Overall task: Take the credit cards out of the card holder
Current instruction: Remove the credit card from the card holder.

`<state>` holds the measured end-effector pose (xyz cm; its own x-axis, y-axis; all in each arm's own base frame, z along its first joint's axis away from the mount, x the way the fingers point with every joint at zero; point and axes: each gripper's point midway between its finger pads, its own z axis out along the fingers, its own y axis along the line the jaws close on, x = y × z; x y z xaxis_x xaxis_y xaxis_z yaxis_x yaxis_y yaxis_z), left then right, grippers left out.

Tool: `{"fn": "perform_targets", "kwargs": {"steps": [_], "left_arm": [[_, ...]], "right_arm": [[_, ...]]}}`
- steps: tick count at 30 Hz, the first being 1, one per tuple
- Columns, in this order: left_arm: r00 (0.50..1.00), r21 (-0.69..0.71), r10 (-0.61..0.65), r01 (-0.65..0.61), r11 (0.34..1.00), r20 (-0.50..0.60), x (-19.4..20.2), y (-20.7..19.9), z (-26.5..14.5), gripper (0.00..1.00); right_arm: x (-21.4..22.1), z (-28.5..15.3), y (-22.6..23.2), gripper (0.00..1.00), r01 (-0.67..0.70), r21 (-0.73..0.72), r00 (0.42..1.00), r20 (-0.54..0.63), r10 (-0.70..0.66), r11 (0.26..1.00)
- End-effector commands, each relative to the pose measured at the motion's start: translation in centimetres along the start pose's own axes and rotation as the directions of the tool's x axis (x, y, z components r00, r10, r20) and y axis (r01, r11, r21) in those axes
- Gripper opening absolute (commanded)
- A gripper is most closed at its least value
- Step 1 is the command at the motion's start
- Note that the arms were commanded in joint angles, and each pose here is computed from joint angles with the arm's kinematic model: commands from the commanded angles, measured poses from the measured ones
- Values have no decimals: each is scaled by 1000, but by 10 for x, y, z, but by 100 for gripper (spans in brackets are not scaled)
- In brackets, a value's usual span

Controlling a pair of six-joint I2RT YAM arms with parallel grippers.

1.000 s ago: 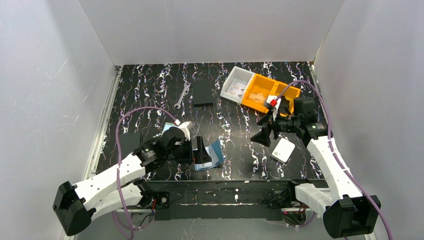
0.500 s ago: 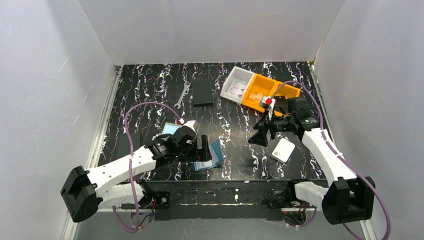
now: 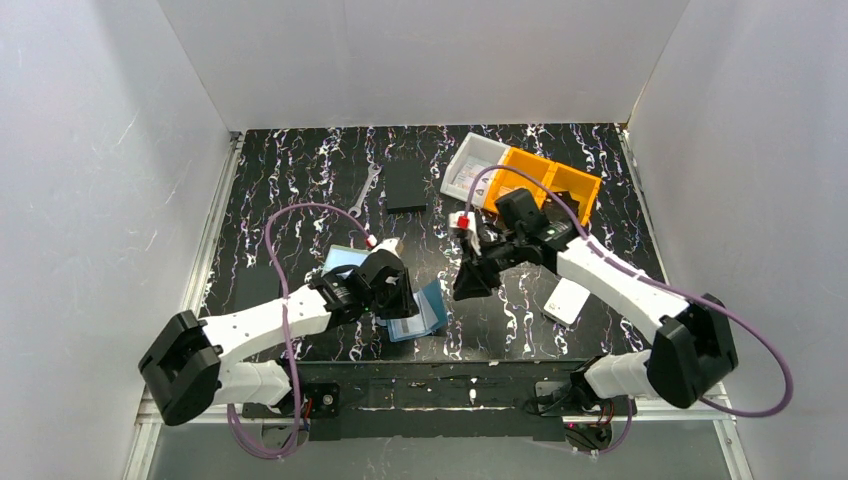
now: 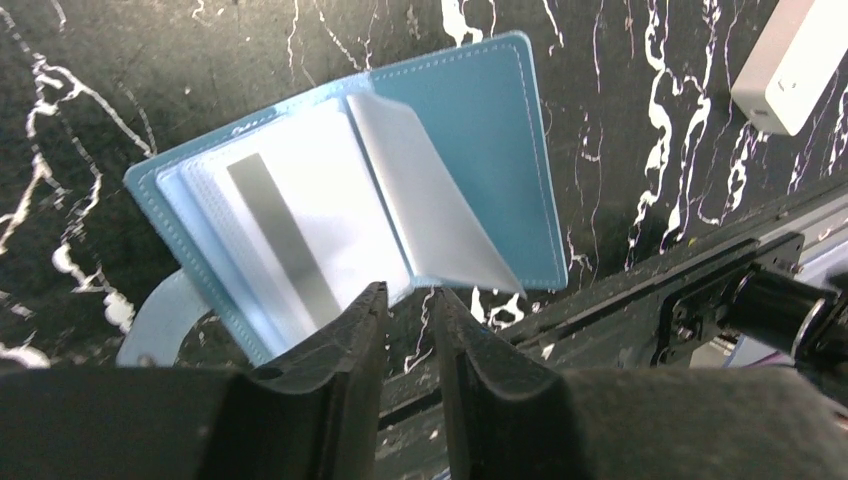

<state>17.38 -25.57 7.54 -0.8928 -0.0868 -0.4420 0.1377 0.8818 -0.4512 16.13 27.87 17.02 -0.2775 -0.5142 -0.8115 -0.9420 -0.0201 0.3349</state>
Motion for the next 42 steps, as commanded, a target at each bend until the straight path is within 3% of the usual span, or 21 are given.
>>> {"fn": "perform_targets", "kwargs": {"steps": [1, 8, 16, 23, 32, 36, 40, 42], "left_arm": [[997, 27, -28, 26, 999, 73, -16, -10, 18, 18], [999, 74, -40, 39, 996, 16, -13, -27, 47, 16], [995, 78, -63, 69, 995, -76, 4, -28, 68, 18], [998, 82, -60, 61, 995, -21, -4, -26, 52, 21], [998, 78, -62, 64, 995, -26, 7, -12, 26, 23], [999, 30, -52, 52, 998, -5, 9, 4, 11, 32], [998, 2, -56, 56, 998, 28, 7, 15, -2, 60], [997, 26, -76, 75, 997, 25, 7, 16, -4, 63]], "right_arm": [[-12, 14, -5, 22, -50, -37, 999, 0, 50, 998], [-5, 31, -16, 13, -209, -24, 976, 63, 210, 978], [1, 37, -40, 18, -383, 114, 916, 176, 361, 917], [6, 52, -46, 18, -487, 58, 864, 182, 470, 872], [21, 69, -77, 3, -576, 135, 817, 128, 563, 806], [43, 68, -90, 1, -571, 253, 817, 86, 570, 781], [52, 68, -95, 1, -560, 294, 821, 66, 567, 775], [53, 71, -92, 1, -555, 286, 823, 54, 565, 781]]}}
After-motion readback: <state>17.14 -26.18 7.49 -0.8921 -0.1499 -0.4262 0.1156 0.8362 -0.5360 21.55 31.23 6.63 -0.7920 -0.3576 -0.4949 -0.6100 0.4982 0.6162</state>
